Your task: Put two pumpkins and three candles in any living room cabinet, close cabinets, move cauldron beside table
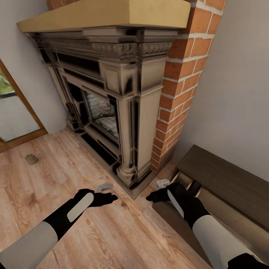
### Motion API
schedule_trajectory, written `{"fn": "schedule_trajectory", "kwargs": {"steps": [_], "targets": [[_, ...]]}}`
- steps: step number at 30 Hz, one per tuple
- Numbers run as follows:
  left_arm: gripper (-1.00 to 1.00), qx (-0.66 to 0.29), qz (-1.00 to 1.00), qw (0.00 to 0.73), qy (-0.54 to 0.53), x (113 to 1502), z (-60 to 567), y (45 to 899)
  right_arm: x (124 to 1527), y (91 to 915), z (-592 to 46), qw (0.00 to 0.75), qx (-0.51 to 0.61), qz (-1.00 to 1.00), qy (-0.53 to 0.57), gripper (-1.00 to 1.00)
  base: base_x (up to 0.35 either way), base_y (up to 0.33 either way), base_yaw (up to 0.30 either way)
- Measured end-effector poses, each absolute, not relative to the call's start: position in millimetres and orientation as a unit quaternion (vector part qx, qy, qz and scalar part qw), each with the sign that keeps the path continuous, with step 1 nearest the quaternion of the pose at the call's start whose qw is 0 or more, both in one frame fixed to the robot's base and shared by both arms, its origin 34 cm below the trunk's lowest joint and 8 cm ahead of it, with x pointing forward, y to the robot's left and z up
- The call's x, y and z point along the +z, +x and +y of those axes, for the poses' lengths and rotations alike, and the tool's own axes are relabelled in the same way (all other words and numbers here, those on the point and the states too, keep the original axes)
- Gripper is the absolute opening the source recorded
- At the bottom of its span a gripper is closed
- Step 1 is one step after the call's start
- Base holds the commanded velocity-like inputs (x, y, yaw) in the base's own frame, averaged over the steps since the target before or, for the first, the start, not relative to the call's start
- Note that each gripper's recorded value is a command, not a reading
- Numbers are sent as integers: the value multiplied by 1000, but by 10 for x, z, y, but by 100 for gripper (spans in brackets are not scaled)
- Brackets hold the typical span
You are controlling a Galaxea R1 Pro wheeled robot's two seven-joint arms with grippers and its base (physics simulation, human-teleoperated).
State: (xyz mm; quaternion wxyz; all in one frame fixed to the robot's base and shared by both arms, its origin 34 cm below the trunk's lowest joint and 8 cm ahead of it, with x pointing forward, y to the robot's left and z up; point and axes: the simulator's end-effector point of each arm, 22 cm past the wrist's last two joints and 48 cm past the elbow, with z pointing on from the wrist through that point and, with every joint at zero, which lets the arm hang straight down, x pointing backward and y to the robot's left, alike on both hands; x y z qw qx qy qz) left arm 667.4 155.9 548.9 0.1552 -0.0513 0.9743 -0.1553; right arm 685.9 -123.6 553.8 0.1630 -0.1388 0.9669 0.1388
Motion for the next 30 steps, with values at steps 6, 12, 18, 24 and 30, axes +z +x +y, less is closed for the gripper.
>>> {"fn": "schedule_trajectory", "kwargs": {"steps": [6,12,18,24,30], "targets": [[100,-155,975,153,-52,5463,1565,6662,5486,6817,-1232,156,139,968,-138,100,0,0,260],[100,-154,975,151,-53,5442,1566,6654,5339,6693,-1270,137,136,972,-135,100,0,0,264],[100,-154,975,149,-53,5420,1567,6645,5298,6668,-1281,133,134,973,-134,100,0,0,264],[100,-154,976,147,-53,5398,1567,6635,5270,6656,-1290,131,132,973,-134,100,0,0,264],[100,-154,976,146,-54,5384,1568,6629,5256,6653,-1294,130,132,974,-134,100,0,0,275]]}}
